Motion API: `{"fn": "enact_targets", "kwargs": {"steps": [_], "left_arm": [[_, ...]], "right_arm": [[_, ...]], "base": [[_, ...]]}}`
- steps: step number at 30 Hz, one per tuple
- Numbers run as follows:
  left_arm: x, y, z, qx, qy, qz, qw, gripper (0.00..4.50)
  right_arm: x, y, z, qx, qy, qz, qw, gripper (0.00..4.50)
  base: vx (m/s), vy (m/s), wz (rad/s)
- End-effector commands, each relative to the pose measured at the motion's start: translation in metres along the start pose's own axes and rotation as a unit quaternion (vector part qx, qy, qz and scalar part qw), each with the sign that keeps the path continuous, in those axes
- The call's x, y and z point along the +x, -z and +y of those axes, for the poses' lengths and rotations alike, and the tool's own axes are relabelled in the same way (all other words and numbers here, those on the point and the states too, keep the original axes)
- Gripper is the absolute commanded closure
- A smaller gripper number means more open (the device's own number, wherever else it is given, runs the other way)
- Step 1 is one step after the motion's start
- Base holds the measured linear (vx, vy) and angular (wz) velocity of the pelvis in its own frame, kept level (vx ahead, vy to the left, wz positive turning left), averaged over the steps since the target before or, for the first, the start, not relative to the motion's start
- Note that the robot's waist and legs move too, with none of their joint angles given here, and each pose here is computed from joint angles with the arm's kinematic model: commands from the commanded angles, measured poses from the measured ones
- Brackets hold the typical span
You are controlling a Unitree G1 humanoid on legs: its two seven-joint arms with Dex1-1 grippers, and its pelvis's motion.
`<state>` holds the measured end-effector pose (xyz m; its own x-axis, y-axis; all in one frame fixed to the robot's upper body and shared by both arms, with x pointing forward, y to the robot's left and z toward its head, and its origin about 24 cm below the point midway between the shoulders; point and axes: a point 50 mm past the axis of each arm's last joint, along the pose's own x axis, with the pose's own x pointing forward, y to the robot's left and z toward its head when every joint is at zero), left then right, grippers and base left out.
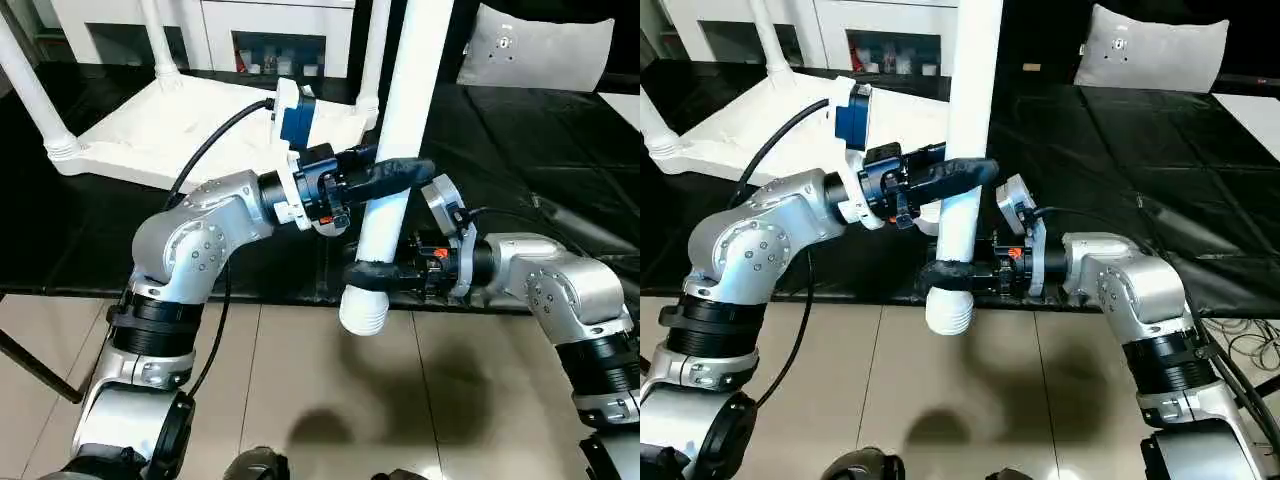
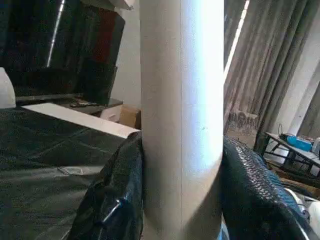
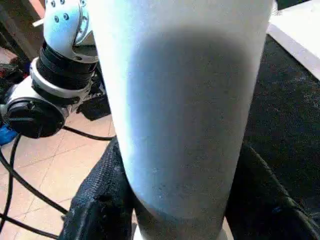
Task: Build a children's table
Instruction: Move to table
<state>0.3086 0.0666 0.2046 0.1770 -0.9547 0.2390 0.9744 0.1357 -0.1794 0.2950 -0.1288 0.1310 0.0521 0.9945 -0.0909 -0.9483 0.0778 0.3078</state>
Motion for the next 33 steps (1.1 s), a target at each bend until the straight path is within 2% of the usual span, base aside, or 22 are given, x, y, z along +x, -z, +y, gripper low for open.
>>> {"fn": "enact_targets", "kwargs": {"steps": [1,4,5,9,10,13,16,20,24,26,29,30,33], "left_arm": [[0.001,-0.001,0.002,0.021,-0.016,0.010,1.000,2.73],[0.002,0.002,0.004,0.011,-0.031,0.017,0.999,2.73],[0.003,0.001,0.004,0.006,-0.032,0.015,0.999,2.17],[0.006,0.000,0.001,0.005,-0.027,0.017,0.999,1.95],[0.008,0.001,0.000,0.007,-0.021,0.021,1.000,1.70],[0.016,0.006,-0.009,0.010,-0.002,0.032,0.999,1.49],[0.023,0.008,-0.015,0.012,0.014,0.031,0.999,1.29],[0.033,0.010,-0.026,0.005,0.041,0.022,0.999,1.06],[0.040,0.011,-0.031,-0.001,0.052,0.007,0.999,0.61],[0.041,0.011,-0.031,-0.002,0.047,0.001,0.999,0.41],[0.038,0.006,-0.020,-0.010,-0.007,-0.048,0.999,0.15],[0.038,0.006,-0.020,-0.010,-0.007,-0.048,0.999,0.15],[0.028,-0.003,-0.008,-0.042,-0.058,-0.114,0.991,0.00]], "right_arm": [[0.002,-0.003,0.001,-0.004,-0.004,-0.004,1.000,2.59],[0.003,-0.002,-0.002,-0.010,0.011,-0.005,1.000,2.59],[0.004,-0.002,-0.003,-0.011,0.017,-0.004,1.000,2.61],[0.006,-0.002,-0.009,-0.019,0.045,-0.005,0.999,2.63],[0.008,-0.002,-0.012,-0.022,0.058,-0.009,0.998,2.63],[0.016,-0.005,-0.024,-0.040,0.122,-0.025,0.991,2.63],[0.020,-0.005,-0.032,-0.040,0.159,-0.030,0.986,2.63],[0.026,-0.006,-0.036,-0.032,0.174,-0.039,0.983,2.63],[0.030,-0.008,-0.037,-0.026,0.177,-0.048,0.983,2.63],[0.030,-0.008,-0.038,-0.026,0.178,-0.050,0.982,2.63],[0.026,-0.008,-0.038,-0.020,0.184,-0.063,0.981,2.63],[0.026,-0.008,-0.038,-0.020,0.184,-0.063,0.981,2.63],[0.018,-0.010,-0.037,0.000,0.196,-0.098,0.976,2.63]], "base": [[0.000,0.000,0.00],[0.000,0.000,0.00],[0.000,0.000,0.00],[0.000,0.000,0.00],[0.000,0.000,0.00],[0.000,0.000,0.00],[0.000,0.000,0.00],[0.000,0.000,0.00],[0.000,0.000,0.00],[0.000,0.000,0.00],[0.000,0.000,0.00],[0.000,0.000,0.00],[0.000,0.000,0.00]]}}
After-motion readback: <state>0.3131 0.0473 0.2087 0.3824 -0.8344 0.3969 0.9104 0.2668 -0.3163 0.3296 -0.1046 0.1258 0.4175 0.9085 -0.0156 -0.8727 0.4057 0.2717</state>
